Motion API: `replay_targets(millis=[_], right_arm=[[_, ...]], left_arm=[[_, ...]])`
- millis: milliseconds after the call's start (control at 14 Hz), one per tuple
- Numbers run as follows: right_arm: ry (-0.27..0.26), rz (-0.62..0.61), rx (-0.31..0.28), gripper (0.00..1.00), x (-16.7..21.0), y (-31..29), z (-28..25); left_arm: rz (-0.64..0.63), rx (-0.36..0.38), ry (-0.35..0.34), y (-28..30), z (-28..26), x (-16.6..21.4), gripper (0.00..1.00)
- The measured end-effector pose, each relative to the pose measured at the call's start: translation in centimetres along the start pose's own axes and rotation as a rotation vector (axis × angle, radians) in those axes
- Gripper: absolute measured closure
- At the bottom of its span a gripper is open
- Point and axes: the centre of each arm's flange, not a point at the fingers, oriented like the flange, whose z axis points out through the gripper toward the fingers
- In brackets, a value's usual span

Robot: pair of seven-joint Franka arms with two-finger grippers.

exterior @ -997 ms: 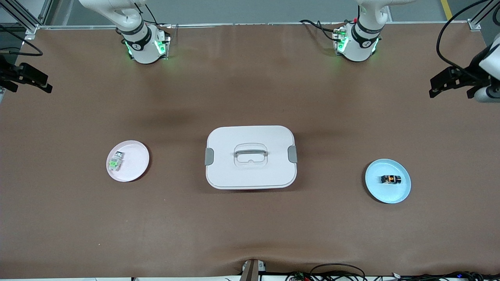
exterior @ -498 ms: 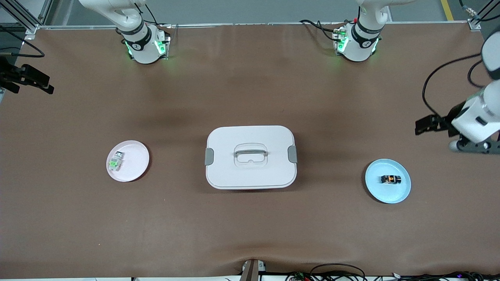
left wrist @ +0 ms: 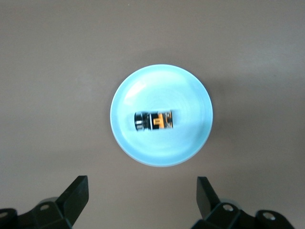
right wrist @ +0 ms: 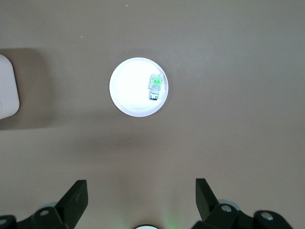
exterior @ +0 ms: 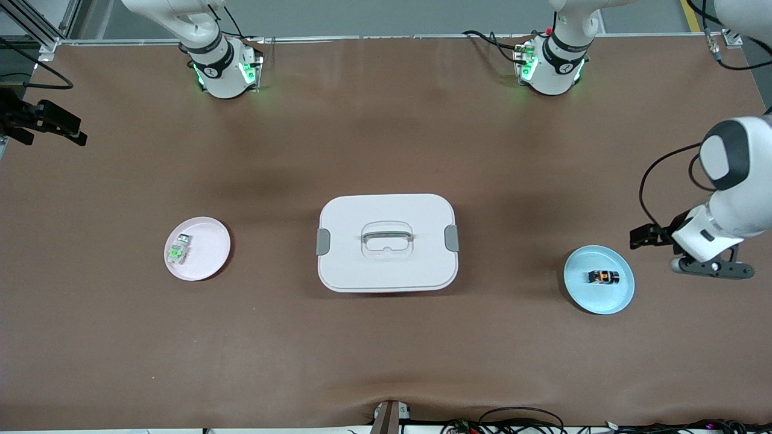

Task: Transfer orange switch to right arm and place
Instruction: 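Reach the left gripper down to the orange switch on the blue plate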

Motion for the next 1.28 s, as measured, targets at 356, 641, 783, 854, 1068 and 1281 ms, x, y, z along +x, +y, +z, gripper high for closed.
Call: replay_targets(millis=[356,641,783,854,1068,1281], right_arm=[[0.001,0.0,-0.001,0.0,0.0,0.0,0.0],[0.003,0.001,-0.012,0.0,0.0,0.2,-0.1],[0.003,0.001,-0.013,0.0,0.0,0.2,-0.1],[0.003,0.001,-0.013,0.0,0.0,0.1,-0.1],[0.003,-0.003,-0.014,0.0,0.0,-0.1,-0.1],[0.003,-0.006,-0.014,0.0,0.0,-0.2,-0.1]], left_arm=[[0.062,0.046,-0.01,0.2,7.0,1.1,0.0],[0.071,0.038,0.008,0.6,9.9,1.6,0.0],[0.077,0.033,0.014,1.0,11.1,1.8,0.0],[0.079,0.031,0.013,1.2,11.7,1.8,0.0],[0.082,0.025,0.005,1.3,12.9,1.7,0.0],[0.096,0.023,0.001,2.3,13.2,1.8,0.0]])
